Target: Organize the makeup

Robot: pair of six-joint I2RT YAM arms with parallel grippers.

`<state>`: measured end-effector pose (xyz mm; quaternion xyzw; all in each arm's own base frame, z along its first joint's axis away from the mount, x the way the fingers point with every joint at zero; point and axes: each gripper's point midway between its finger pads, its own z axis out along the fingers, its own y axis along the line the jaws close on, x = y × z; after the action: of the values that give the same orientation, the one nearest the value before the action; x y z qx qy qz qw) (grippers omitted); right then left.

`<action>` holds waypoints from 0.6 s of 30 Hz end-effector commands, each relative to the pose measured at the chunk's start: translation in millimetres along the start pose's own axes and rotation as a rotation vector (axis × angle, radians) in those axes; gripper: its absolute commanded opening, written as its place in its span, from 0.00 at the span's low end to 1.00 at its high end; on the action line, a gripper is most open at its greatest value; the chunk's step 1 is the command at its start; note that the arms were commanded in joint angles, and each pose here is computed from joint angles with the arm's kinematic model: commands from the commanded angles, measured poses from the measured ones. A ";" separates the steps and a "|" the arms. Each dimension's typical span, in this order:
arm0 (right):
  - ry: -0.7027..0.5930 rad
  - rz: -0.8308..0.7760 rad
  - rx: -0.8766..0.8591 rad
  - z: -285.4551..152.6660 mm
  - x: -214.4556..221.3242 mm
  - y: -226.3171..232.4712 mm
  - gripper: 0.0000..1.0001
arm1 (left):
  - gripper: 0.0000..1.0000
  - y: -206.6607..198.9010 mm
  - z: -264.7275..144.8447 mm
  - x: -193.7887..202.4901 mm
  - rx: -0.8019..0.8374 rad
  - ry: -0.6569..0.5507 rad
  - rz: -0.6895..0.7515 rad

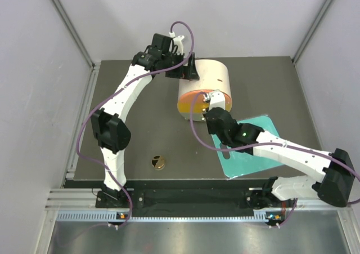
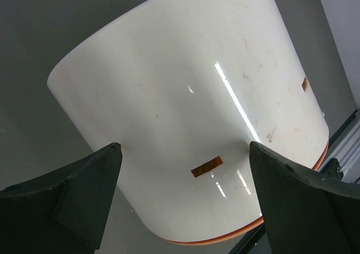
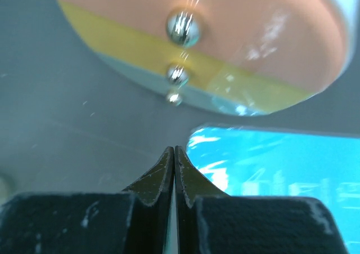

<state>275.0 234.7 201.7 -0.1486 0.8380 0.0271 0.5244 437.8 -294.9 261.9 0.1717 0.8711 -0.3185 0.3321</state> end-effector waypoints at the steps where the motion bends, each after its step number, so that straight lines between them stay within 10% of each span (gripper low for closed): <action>1: 0.120 0.225 -0.198 -3.0 29.9 27.7 0.00 | 0.99 -2.3 -5.7 1.5 -0.006 0.002 0.021; 10: 0.232 0.559 -0.384 17.3 52.1 21.8 0.16 | 0.99 -1.4 -5.5 11.2 -0.001 0.025 0.014; 18: 0.221 0.916 -0.549 20.7 60.5 16.6 0.62 | 0.99 -2.6 -7.9 13.6 0.003 0.031 0.016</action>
<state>259.3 214.0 99.9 0.0700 0.8892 0.3186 0.3209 434.6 -296.9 258.6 0.1735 0.8696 -0.3269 0.3269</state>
